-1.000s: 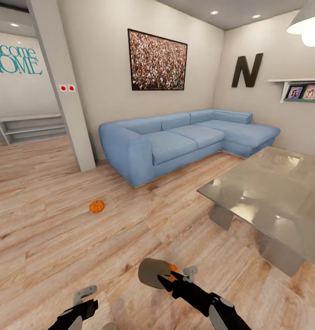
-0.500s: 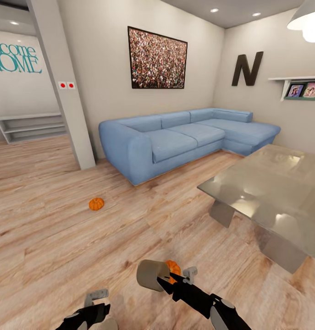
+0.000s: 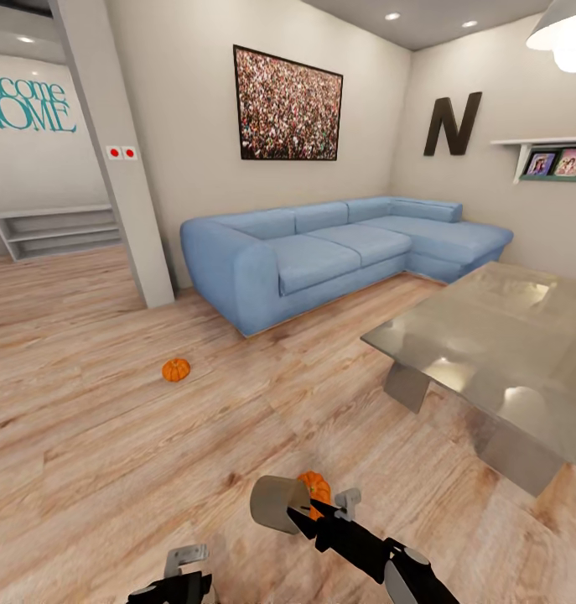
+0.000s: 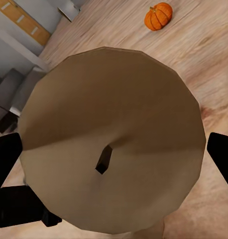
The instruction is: Place each of the two pumpkins and all three candles from the living room inside a cabinet in the living room (use any cabinet), then make sure every cabinet is closed, and position the cauldron so it is next to a table in the living room.
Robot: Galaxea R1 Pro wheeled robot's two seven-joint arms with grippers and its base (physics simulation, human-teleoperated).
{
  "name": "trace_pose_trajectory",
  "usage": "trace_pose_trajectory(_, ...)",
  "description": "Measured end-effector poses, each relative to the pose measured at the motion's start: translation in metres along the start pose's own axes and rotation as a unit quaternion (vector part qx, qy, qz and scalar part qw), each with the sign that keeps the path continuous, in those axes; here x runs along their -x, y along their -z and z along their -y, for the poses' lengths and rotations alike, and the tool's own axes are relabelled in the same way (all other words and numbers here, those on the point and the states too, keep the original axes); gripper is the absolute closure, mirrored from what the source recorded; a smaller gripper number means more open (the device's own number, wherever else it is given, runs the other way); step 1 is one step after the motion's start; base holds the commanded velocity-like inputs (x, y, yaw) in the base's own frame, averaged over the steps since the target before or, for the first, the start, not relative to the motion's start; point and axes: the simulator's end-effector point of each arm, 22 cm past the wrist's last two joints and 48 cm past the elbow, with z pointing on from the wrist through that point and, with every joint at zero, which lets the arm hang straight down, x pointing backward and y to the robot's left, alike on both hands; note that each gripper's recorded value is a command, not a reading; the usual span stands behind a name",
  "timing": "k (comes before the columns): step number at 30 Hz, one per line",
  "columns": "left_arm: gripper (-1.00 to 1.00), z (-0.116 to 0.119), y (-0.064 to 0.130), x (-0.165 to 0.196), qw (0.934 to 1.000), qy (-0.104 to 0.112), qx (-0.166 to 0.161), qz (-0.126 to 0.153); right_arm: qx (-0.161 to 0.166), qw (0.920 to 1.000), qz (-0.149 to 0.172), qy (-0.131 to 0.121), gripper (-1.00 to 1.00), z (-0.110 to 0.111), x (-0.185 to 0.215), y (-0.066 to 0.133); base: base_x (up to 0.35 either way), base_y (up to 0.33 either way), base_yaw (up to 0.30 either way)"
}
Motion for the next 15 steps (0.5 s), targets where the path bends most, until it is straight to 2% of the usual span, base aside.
trace_pose_trajectory(9,-1.0,0.0,-0.005,-0.005,1.0,-0.002,-0.001,0.001,0.0,1.0,-0.001,0.001,1.0,0.004,-0.006,-0.001,0.0,0.0,0.0)
trace_pose_trajectory(15,-1.0,0.006,-0.014,-0.017,0.9999,-0.014,-0.005,-0.003,-0.002,1.0,-0.004,-0.003,1.0,0.011,-0.018,-0.002,0.0,0.0,0.0)
